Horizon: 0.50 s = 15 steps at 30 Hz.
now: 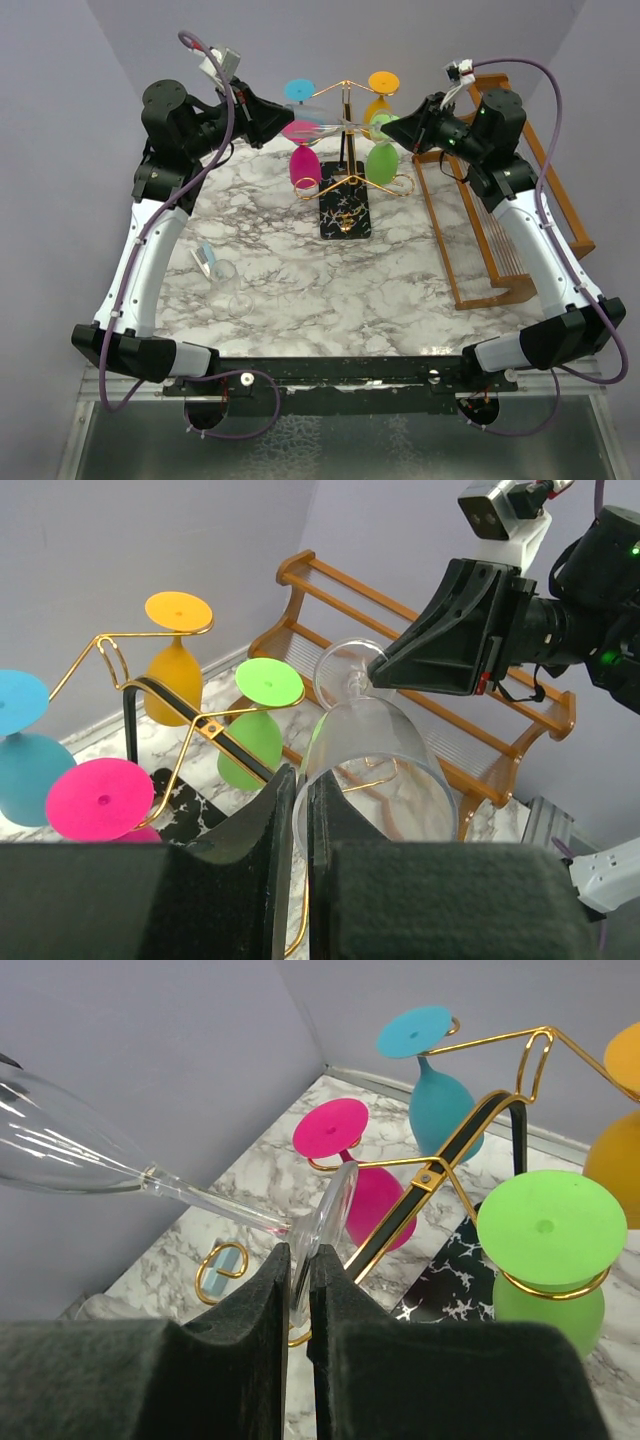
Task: Place the wine glass upside down on the wine glass rack
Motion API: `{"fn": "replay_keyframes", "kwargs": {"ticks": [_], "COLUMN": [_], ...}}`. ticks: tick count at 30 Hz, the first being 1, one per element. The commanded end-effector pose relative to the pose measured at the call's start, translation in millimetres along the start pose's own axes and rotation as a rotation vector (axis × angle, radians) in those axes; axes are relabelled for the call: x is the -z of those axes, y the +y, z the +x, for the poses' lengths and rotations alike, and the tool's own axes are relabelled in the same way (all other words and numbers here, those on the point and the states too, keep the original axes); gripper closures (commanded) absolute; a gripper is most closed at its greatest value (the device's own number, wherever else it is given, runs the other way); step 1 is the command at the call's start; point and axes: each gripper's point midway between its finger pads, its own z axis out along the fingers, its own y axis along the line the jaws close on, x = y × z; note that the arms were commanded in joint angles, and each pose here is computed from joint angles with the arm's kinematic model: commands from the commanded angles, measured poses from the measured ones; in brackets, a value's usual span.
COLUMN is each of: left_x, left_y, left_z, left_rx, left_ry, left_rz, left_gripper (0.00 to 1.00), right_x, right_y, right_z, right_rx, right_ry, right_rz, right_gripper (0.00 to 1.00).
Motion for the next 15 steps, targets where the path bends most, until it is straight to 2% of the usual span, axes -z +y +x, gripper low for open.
{"fn": "replay_keyframes", "kwargs": {"ticks": [1, 5, 9, 15], "left_x": [6.8, 10.4, 15.3, 27.3], "left_y": [-17.1, -18.8, -16.0, -3.1], "left_z": [-7.7, -1.2, 7.5, 21.4], "left_rx": [-0.058, -0.062, -0.081, -0.161], "left_ry": [-0.02, -0.007, 0.023, 0.074], "left_rz": [0.05, 0.054, 0.032, -0.048], "left_gripper": [0.85, 0.67, 0.53, 0.39], "right_x": [4.0, 12.1, 22.5, 44.7], "right_y": [-13.8, -22.2, -35.0, -52.3], "right_z": [-14.9, -24.7, -33.6, -50.5], "right_rx": [0.083, 0.113, 0.161, 0.256], "right_ry": [-0.056, -0.083, -0.108, -0.157], "right_rz": [0.095, 0.137, 0.2, 0.298], "right_gripper": [0.99, 0.99, 0.99, 0.99]}}
